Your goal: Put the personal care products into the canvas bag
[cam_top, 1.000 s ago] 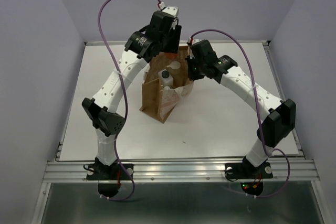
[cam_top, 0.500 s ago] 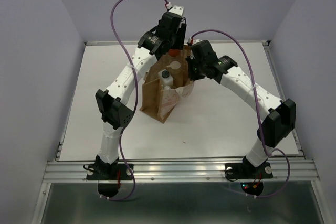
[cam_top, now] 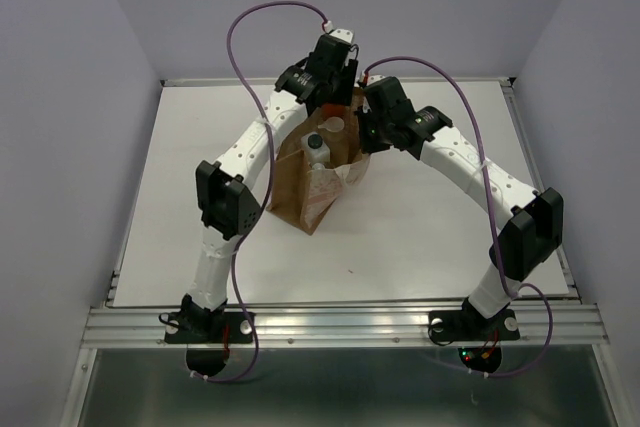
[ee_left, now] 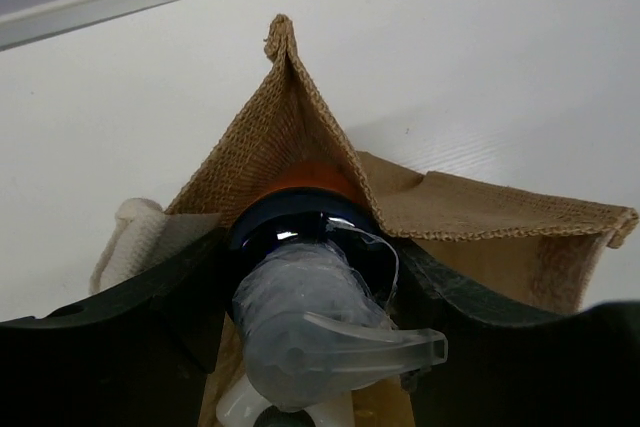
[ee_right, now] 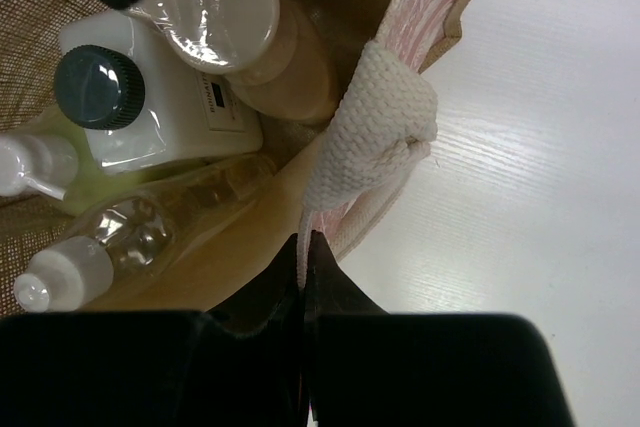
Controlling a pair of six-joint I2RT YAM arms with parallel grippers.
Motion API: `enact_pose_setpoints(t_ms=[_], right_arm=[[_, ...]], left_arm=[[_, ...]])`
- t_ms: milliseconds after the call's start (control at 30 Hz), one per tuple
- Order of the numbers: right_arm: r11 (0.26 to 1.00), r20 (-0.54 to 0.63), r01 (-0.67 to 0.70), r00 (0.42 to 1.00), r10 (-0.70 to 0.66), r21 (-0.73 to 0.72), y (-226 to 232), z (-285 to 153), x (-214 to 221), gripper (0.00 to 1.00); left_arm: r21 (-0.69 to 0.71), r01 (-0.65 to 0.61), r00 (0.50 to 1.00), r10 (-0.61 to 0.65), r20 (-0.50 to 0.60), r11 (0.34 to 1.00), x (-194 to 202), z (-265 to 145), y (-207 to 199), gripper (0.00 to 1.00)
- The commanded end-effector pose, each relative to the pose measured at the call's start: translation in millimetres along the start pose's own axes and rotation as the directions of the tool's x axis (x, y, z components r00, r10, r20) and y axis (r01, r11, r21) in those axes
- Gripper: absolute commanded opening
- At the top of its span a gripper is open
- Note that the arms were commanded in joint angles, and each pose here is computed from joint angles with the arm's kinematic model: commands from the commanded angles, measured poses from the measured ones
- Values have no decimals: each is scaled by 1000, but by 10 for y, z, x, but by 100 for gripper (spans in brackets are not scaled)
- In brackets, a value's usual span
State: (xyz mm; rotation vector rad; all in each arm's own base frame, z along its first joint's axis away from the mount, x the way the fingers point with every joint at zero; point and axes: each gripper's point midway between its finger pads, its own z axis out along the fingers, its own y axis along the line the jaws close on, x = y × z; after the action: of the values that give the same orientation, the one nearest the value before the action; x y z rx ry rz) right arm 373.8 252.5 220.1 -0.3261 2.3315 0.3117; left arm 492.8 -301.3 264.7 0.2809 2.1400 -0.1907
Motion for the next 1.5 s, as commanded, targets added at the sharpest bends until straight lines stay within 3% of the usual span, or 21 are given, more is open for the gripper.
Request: enact_pose_setpoints(t_ms=[0,333,367,433,500,567,633,667,833,1267,1400,1467], right_arm=[[1000,45,-6,999,6,-14,29,-47,-105,1],[1000,31,-9,999,9,1,-6,-23,-37,1],[1000,33,-9,999,9,4,-10,-22,-42,1],[1000,31,-9,999,9,8,-17,-13,-34,1],[1000,31,-9,999,9,9,-20,-19,-34,1],[1000,32,-9,999,9,11,-23,-16,-33,1],[1000,32,-9,999,9,11,-23,-16,-33,1],[1000,32,-9,999,9,12,-26,-16,-34,1],[1000,34,-12,999,12,16,-30,-9,-40,1],[1000,48,-22,999,21,15,-27,-55,-79,3],[999,64,-33,997,32,11,-11,-88,-142,11],[999,85,-42,995,41,6,5,-128,-225,21]], left_arm=[[62,47,993,-53,108,997,-315,-127,-126,0],[40,60,997,-62,35,997,-11,230,-110,0],[41,61,998,-63,31,997,2,239,-113,3],[31,64,998,-65,22,997,48,266,-92,15],[26,62,998,-62,12,998,88,285,-86,20],[20,59,998,-59,-5,998,156,313,-77,42],[29,54,998,-53,-23,998,203,319,-92,53],[33,50,999,-50,-21,998,185,304,-96,65],[69,49,999,-50,15,996,-10,142,-137,89],[159,56,989,-77,127,986,-499,-362,-209,93],[168,57,974,-91,207,984,-795,-746,-151,97],[177,55,958,-102,270,983,-1001,-1071,-91,99]])
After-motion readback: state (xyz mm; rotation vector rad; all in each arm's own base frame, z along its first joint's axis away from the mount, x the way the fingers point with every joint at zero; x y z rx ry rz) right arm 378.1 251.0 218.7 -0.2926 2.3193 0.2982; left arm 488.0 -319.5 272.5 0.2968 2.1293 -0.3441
